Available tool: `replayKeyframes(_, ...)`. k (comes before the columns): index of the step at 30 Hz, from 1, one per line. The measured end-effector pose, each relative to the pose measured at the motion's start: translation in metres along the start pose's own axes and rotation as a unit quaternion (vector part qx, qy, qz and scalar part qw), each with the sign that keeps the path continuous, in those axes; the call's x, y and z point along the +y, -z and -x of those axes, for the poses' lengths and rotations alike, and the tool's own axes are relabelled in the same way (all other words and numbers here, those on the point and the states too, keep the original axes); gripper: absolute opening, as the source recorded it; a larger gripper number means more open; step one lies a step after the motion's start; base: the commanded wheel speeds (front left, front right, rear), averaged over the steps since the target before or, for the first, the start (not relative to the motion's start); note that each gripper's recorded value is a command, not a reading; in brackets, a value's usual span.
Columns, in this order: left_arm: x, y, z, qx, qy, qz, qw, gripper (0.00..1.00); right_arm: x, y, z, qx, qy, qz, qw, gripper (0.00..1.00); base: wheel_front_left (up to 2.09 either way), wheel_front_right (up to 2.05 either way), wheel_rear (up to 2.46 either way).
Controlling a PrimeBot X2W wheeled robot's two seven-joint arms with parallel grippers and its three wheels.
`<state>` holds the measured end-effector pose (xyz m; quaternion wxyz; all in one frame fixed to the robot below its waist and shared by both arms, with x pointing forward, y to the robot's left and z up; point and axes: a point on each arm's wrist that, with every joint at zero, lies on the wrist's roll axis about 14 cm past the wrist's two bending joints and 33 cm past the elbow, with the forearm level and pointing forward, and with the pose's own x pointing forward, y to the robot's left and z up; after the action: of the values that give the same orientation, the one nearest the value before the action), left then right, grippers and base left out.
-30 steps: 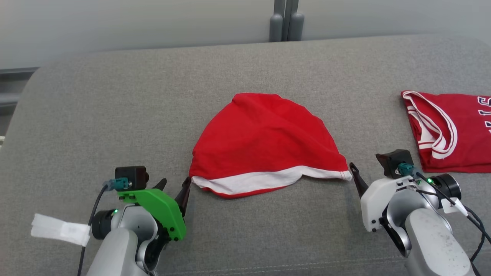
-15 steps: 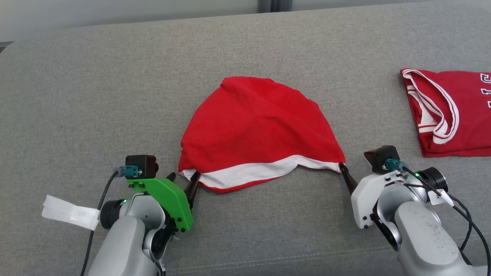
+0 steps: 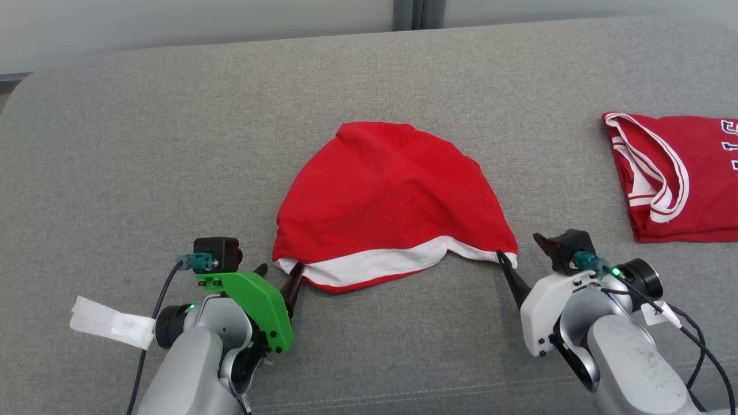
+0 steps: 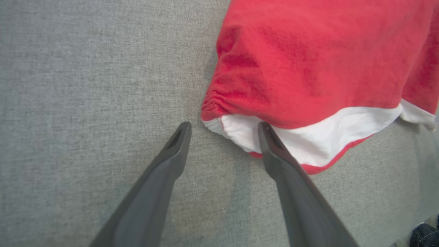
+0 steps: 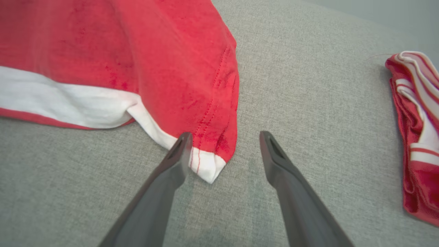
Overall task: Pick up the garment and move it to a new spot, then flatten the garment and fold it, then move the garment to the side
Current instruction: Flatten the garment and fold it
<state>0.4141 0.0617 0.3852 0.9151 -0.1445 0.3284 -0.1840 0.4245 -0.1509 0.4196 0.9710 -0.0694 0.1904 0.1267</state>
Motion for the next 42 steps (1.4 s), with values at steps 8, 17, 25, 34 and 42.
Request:
replayKeyframes(8, -0.004, 0.001, 0.001, 0.001, 0.003, 0.001, 1.000, 1.00, 0.008, 0.021, 0.018, 0.040, -0.020, 0.010, 0.999, 1.00, 0.00, 0.00, 0.00)
replayKeyframes(17, -0.002, 0.008, -0.002, 0.012, 0.004, 0.002, 1.000, 1.00, 0.020, 0.026, 0.007, 0.048, -0.041, 0.021, 0.998, 1.00, 0.00, 0.00, 0.00)
replayKeyframes(25, -0.002, 0.006, -0.001, 0.007, 0.006, 0.010, 1.000, 1.00, 0.020, 0.035, 0.003, 0.062, -0.041, 0.021, 0.997, 0.58, 0.00, 0.00, 0.00)
replayKeyframes(34, -0.009, 0.005, -0.002, 0.001, 0.018, 0.005, 1.000, 0.25, 0.019, 0.032, 0.001, 0.054, -0.040, 0.024, 0.997, 0.04, 0.00, 0.00, 0.00)
replayKeyframes(42, -0.016, -0.008, 0.004, -0.033, 0.029, -0.004, 0.999, 0.00, 0.018, 0.024, 0.003, 0.042, -0.041, 0.029, 0.998, 0.00, 0.00, 0.00, 0.00)
